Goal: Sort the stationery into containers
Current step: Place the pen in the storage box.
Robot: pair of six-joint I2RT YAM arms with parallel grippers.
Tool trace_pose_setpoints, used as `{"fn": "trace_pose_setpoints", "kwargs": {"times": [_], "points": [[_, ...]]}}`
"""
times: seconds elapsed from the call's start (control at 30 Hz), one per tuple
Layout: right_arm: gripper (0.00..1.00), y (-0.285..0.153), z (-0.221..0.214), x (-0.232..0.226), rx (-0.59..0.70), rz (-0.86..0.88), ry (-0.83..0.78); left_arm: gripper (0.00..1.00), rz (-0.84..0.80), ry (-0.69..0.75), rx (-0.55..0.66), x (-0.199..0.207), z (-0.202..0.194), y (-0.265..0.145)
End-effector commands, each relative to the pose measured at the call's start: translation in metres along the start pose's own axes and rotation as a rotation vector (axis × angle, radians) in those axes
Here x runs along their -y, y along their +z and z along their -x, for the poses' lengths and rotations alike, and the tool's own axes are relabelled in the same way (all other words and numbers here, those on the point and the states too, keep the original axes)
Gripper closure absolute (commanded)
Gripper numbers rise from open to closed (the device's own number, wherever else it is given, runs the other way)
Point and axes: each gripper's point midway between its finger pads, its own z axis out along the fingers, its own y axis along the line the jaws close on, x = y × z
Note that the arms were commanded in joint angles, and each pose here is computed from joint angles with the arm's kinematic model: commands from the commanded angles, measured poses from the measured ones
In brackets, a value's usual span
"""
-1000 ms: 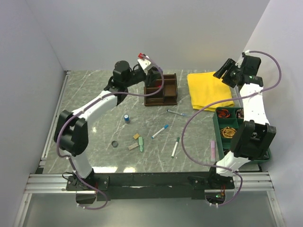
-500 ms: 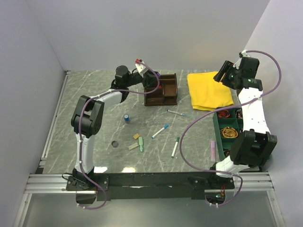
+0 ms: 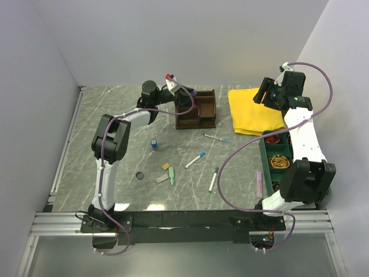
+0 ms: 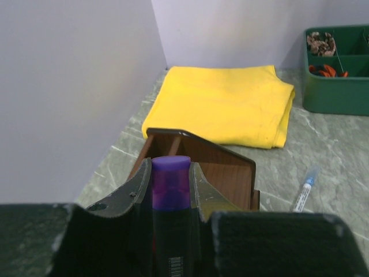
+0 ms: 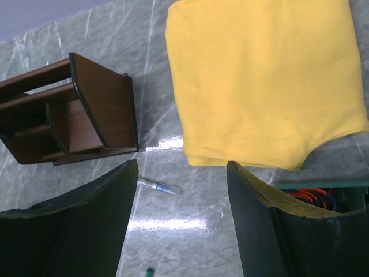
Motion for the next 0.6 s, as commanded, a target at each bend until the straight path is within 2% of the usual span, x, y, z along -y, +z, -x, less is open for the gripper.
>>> {"fn": "trace_pose_setpoints", "kwargs": {"times": [0.0,0.57], "points": [[0.29,-0.005,0.013,-0.001,0.045,-0.009,-0.038,0.99,-0.061,0.099,0.043,0.003,0.011,0.004],[0.28,0.005,-0.01,-0.016,-0.003,0.014,-0.086,0.99,-0.123,0.136,-0.006,-0.004,-0.023,-0.002]]}}
